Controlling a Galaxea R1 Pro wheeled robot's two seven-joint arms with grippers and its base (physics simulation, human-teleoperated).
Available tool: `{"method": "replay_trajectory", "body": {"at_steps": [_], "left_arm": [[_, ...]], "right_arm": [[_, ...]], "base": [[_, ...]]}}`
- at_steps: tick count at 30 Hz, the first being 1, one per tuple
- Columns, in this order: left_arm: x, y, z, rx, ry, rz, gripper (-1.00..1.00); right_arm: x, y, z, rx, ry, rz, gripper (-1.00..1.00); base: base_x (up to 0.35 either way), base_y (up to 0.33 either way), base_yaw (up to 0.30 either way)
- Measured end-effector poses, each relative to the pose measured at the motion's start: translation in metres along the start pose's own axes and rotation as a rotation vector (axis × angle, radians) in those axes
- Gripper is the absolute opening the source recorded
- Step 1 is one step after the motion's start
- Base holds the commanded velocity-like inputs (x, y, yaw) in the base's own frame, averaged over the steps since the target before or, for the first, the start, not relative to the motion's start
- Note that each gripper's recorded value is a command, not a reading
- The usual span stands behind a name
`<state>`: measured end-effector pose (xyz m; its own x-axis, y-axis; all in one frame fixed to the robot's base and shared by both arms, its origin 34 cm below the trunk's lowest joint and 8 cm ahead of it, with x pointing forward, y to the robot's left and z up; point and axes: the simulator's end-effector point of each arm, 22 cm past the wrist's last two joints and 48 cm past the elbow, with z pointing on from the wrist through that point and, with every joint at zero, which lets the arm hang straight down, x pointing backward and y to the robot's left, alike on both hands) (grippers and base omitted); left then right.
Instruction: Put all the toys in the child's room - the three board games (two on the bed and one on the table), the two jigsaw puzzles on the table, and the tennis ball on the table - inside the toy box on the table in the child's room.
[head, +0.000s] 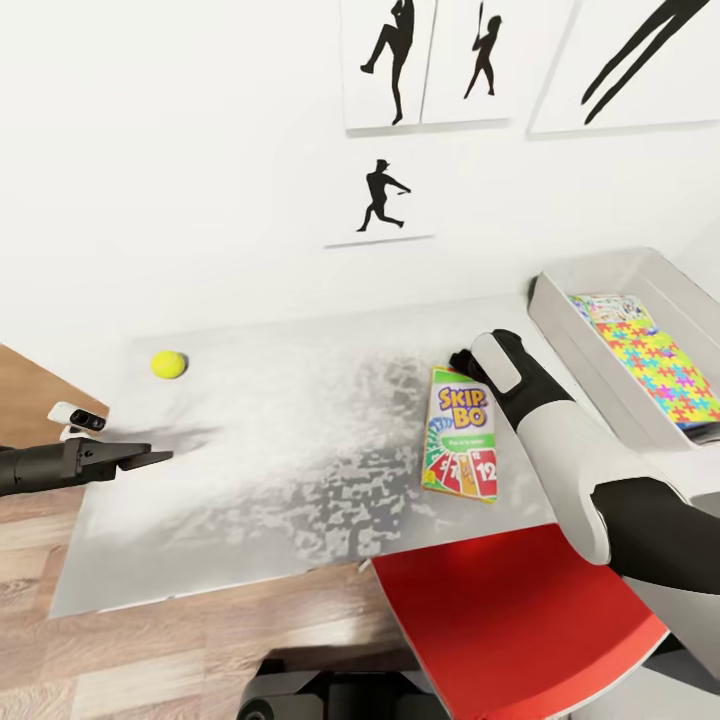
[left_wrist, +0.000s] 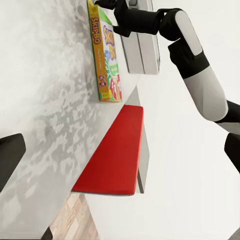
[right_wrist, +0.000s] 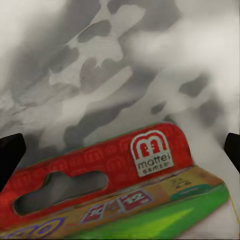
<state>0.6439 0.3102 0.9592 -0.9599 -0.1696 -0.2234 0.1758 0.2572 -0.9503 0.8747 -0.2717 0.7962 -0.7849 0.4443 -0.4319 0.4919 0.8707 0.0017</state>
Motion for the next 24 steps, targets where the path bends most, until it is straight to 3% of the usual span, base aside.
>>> {"method": "replay_trajectory", "body": {"at_steps": [12, 24], "left_arm": [[0.0001, -0.0003, -0.0001, 0.000, 0.000, 0.000, 1.00], [0.0000, -0.0002, -0.0006, -0.001, 0.000, 0.001, 1.00]], "right_arm": [[-0.0012, -0.0021, 0.0005, -0.004, -0.001, 0.022, 1.00], [-0.0006, -0.0014, -0.0002, 0.007, -0.007, 0.003, 1.00]], "base": [[-0.008, 0.014, 0.000], [0.000, 0.000, 0.000]]}}
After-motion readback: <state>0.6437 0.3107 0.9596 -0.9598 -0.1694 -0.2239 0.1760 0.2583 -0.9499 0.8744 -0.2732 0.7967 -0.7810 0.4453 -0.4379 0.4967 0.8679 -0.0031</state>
